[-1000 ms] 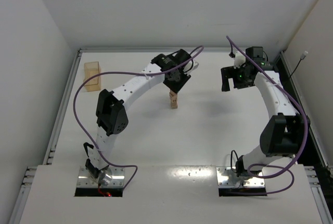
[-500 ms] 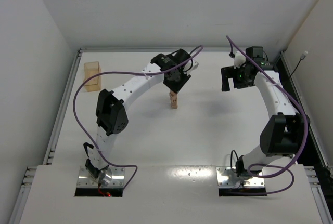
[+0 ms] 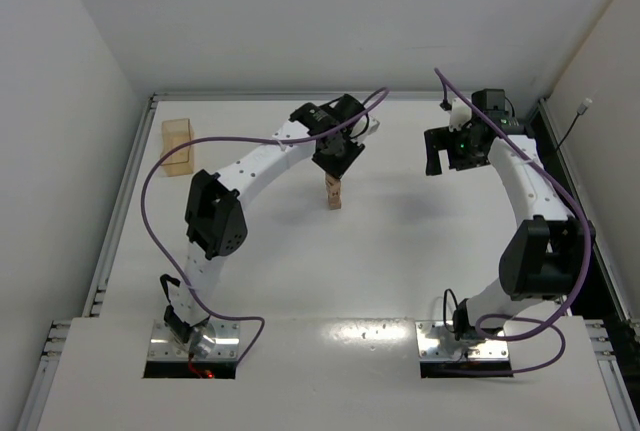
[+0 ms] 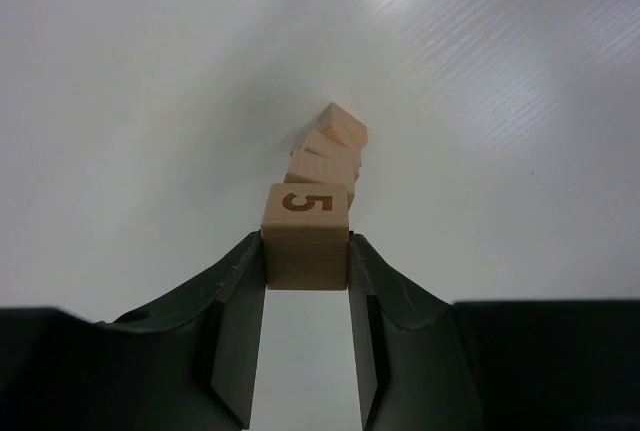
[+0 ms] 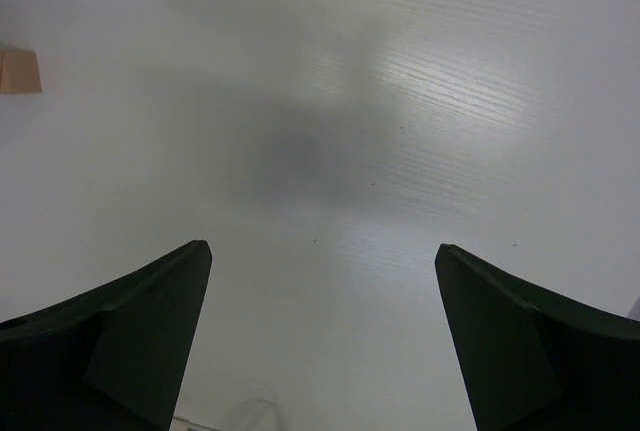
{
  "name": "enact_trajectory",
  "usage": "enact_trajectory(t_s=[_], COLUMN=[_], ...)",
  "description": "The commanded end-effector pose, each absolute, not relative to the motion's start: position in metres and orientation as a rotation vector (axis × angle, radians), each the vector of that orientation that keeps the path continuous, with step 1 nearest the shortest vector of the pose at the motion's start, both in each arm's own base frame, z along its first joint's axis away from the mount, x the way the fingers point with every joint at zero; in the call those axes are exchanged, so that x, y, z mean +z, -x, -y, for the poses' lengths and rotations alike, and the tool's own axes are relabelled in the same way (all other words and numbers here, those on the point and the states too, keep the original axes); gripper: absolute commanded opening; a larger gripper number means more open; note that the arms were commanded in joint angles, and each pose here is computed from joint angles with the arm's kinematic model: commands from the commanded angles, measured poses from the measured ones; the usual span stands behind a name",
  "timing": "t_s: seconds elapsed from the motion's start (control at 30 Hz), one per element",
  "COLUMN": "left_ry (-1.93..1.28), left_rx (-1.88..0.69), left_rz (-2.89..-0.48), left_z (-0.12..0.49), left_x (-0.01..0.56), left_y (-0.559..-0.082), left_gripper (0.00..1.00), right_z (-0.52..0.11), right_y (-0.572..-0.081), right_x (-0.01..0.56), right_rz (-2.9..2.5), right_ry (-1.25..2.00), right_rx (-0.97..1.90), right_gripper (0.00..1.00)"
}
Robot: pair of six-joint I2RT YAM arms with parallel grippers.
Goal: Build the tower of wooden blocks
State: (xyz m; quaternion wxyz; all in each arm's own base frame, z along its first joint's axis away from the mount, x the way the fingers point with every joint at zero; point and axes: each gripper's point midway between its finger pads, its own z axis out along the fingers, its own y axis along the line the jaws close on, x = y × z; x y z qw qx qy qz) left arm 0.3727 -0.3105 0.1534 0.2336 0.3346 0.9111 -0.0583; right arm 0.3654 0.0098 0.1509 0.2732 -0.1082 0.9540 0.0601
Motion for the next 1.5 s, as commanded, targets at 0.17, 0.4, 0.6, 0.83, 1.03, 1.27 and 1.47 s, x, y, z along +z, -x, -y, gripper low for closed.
enact_trajectory(t_s=[0.17, 0.4, 0.6, 0.83, 1.03, 1.27, 1.47], left_ry=[-0.918, -0.906, -0.837, -0.566, -0.293, -0.117, -0.014], left_rx=[-0.175, -0.173, -0.179, -0.280, -0.010, 0.008, 0.014], left_rz=[-2.513, -2.517, -2.469, -2.194, -2.278, -2.397, -2.466], left_z=[0.308, 0.305, 0.299, 0.280, 0.202, 0.122, 0.065], left_x=[0.151, 0.151, 0.178, 0.279, 0.254, 0.211, 0.163], left_y=[-0.375, -0.377, -0.382, -0.395, -0.420, -0.419, -0.399], left_gripper=[0.30, 0.73, 1.00, 1.00, 1.00, 1.00, 1.00], right_z=[-0.013, -0.013, -0.013, -0.022, -0.016, -0.015, -0.015], right_y=[-0.377, -0.377, -0.377, -0.363, -0.361, -0.366, -0.369], right_x=[0.165, 0.165, 0.165, 0.170, 0.169, 0.188, 0.177], right_rz=[-2.520, -2.520, -2.520, -2.465, -2.413, -2.302, -2.299], right_ry=[0.303, 0.303, 0.303, 0.347, 0.402, 0.432, 0.422], right_rx=[0.174, 0.174, 0.174, 0.217, 0.115, 0.034, 0.018], right_gripper=[0.92, 0.92, 0.92, 0.92, 0.89, 0.92, 0.94])
